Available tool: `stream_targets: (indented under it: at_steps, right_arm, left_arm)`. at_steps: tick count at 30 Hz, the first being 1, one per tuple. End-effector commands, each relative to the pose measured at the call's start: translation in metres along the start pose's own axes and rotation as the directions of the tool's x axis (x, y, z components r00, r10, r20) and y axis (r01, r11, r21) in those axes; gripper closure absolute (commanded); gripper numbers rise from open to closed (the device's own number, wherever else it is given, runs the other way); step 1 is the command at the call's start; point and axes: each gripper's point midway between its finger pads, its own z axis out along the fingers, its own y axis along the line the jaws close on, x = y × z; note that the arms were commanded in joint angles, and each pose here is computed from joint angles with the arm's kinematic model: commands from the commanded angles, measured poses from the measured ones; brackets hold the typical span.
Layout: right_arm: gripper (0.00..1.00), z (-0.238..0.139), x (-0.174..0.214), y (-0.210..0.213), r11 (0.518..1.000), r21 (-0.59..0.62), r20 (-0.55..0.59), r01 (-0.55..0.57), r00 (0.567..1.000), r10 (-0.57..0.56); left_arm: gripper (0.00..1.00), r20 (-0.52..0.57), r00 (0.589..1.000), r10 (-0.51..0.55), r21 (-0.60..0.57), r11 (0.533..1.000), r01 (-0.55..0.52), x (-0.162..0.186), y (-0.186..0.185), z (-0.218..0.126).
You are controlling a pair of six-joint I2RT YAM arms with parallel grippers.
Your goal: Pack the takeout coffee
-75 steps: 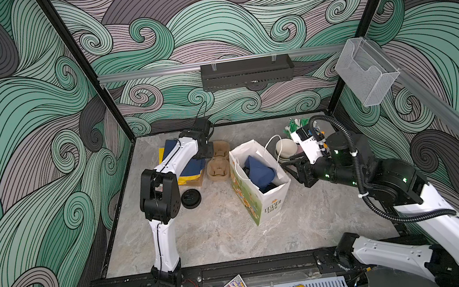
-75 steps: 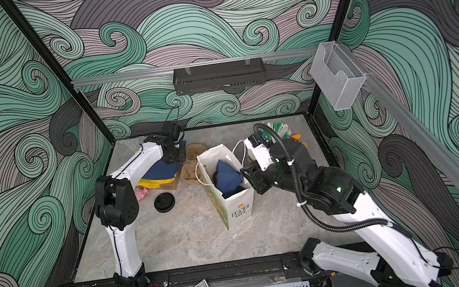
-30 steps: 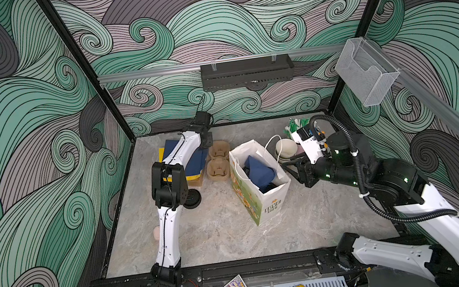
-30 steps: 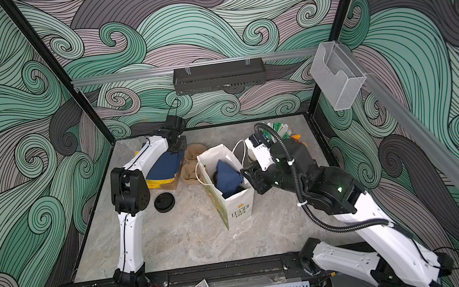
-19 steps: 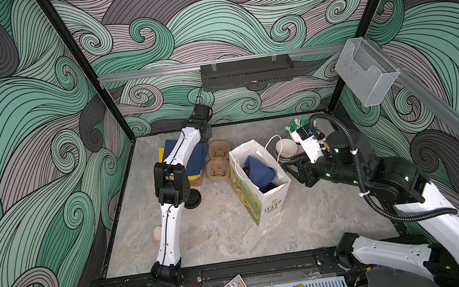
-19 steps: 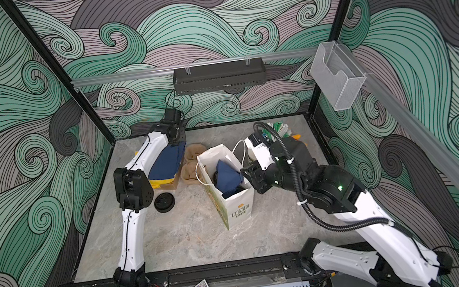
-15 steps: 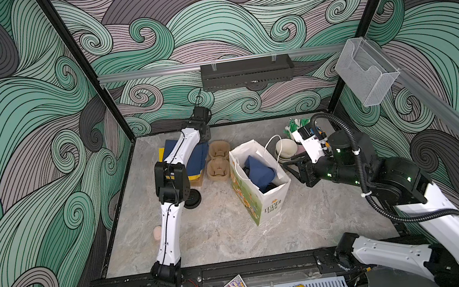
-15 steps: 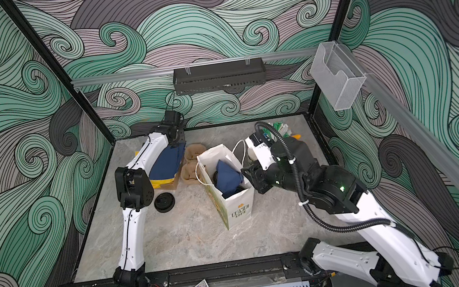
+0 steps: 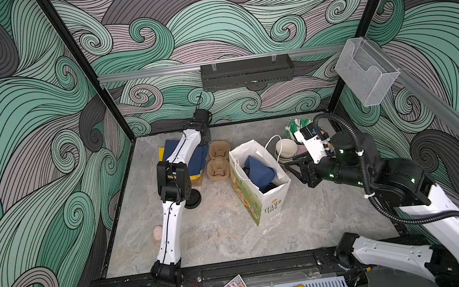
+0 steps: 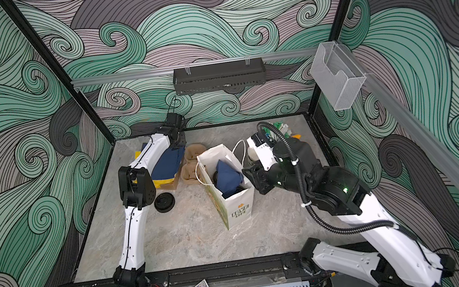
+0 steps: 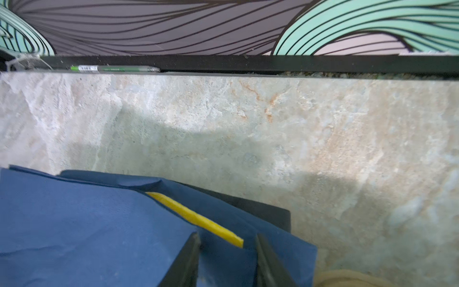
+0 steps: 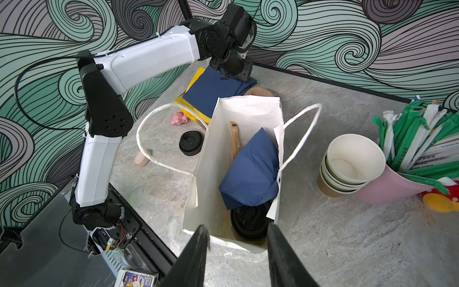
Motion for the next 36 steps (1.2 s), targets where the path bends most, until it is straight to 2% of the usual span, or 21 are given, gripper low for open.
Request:
stream_targets:
  at_steps: [1,8,13,19,27,30,36]
  right_arm:
    - [0.59,-0.005,-0.001,0.001,1.000,-0.003,0.006,-0.010,1.000,0.010]
    - [0.59,-0.009,0.000,0.001,1.000,-0.004,0.013,-0.011,1.000,0.011]
    - [0.59,-0.010,-0.001,0.001,1.000,-0.005,0.019,-0.013,1.000,0.013]
    - [0.58,-0.009,0.001,0.000,1.000,-0.003,0.014,-0.011,1.000,0.011]
    - [0.58,-0.007,0.004,-0.001,1.000,0.000,0.007,0.000,1.000,0.000]
    - [0.58,-0.005,0.004,0.000,1.000,-0.003,0.000,0.007,1.000,-0.007]
    - [0.58,-0.005,0.000,0.002,1.000,-0.012,0.005,0.009,1.000,-0.009]
  left_arm:
    - [0.69,0.021,0.999,-0.025,-0.030,0.999,0.025,-0.010,0.011,-0.007]
    - [0.84,0.004,1.000,-0.023,-0.042,0.999,0.023,-0.007,0.018,-0.006]
    - [1.00,0.040,0.998,-0.039,-0.044,0.998,0.041,-0.017,0.027,-0.028]
    - [1.00,0.141,0.987,-0.077,-0.013,0.997,0.080,-0.036,0.048,-0.083]
    - [1.00,0.227,0.962,-0.149,0.083,0.988,0.133,-0.045,0.079,-0.156]
    - [1.00,0.207,0.964,-0.167,0.118,0.982,0.145,-0.044,0.087,-0.161]
    - [1.00,0.108,0.989,-0.098,0.129,0.988,0.084,-0.030,0.082,-0.132]
